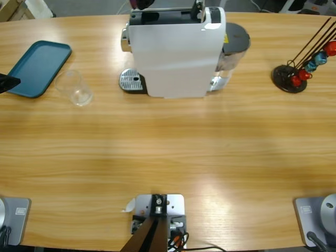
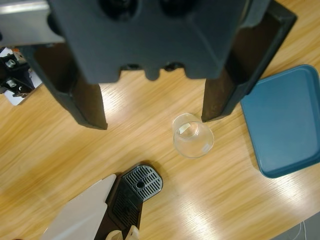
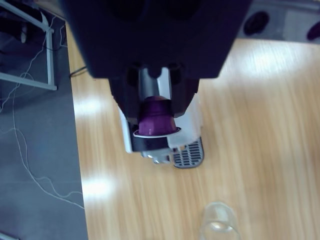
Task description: Pour coffee
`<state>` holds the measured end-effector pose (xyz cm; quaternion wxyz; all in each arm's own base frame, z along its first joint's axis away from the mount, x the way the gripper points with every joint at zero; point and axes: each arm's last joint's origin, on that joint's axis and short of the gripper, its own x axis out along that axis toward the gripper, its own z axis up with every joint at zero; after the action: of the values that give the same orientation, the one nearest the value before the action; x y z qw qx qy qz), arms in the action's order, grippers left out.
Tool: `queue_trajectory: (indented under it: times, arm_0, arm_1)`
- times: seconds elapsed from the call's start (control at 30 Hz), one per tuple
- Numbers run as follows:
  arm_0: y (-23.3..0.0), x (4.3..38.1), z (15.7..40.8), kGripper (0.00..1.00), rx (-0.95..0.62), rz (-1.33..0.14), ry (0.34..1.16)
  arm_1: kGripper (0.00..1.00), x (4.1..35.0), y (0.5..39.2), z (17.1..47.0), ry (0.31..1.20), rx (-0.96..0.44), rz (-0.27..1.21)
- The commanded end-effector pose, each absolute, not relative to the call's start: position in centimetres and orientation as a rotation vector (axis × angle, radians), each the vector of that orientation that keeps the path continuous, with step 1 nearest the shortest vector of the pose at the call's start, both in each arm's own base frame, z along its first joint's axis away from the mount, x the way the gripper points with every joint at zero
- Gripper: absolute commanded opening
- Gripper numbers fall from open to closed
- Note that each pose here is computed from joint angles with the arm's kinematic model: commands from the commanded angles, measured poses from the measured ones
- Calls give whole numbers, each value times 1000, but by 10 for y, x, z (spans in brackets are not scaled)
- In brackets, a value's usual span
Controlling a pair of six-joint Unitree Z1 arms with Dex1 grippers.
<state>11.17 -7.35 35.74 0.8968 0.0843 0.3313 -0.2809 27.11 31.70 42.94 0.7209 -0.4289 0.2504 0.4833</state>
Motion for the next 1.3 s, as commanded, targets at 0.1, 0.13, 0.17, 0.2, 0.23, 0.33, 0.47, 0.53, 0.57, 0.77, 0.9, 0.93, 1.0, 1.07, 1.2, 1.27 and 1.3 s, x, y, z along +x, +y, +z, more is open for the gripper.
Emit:
queue_trajectory:
  times: [0.1, 0.13, 0.17, 0.2, 0.23, 0.33, 0.47, 0.53, 0.57, 0.77, 0.9, 0.93, 1.0, 1.07, 1.2, 1.27, 1.3]
  arm_0:
    - [-74, 109, 346, 812, 201, -608, 719]
    - [-74, 109, 346, 812, 201, -608, 719]
    - [-74, 109, 346, 812, 201, -608, 719]
    - [-74, 109, 346, 812, 201, -608, 719]
    - [-74, 109, 346, 812, 201, -608, 719]
    - [-74, 109, 346, 812, 200, -608, 717]
    - [-74, 109, 346, 812, 200, -608, 717]
    - [-74, 109, 346, 812, 204, -610, 716]
    - [-74, 109, 346, 812, 205, -610, 716]
    - [-74, 109, 346, 812, 205, -610, 716]
    - [-74, 110, 346, 807, 205, -610, 717]
    - [-75, 110, 346, 807, 205, -610, 716]
    - [-75, 110, 346, 803, 205, -610, 716]
    - [-75, 110, 346, 803, 206, -611, 716]
    - [-75, 110, 346, 797, 207, -610, 715]
    - [-75, 110, 346, 780, 206, -610, 715]
    - [-75, 110, 346, 780, 206, -610, 715]
  arm_1:
    - [0, 297, 321, 398, 647, -967, 1097]
    - [0, 298, 322, 396, 649, -967, 1099]
    - [0, 299, 324, 395, 650, -965, 1103]
    - [0, 301, 326, 393, 650, -962, 1110]
    - [0, 302, 328, 392, 651, -960, 1113]
    - [0, 305, 331, 389, 652, -956, 1119]
    - [0, 306, 332, 389, 652, -955, 1120]
    - [0, 307, 333, 387, 656, -956, 1121]
    - [0, 307, 334, 386, 658, -956, 1123]
    - [0, 309, 336, 382, 665, -956, 1126]
    - [0, 308, 335, 384, 663, -954, 1128]
    - [0, 308, 334, 384, 665, -954, 1127]
    - [0, 308, 332, 384, 675, -956, 1126]
    - [0, 309, 330, 383, 687, -955, 1126]
    - [0, 312, 325, 381, 703, -950, 1124]
    - [0, 312, 325, 380, 704, -949, 1123]
    - [0, 312, 326, 380, 705, -949, 1124]
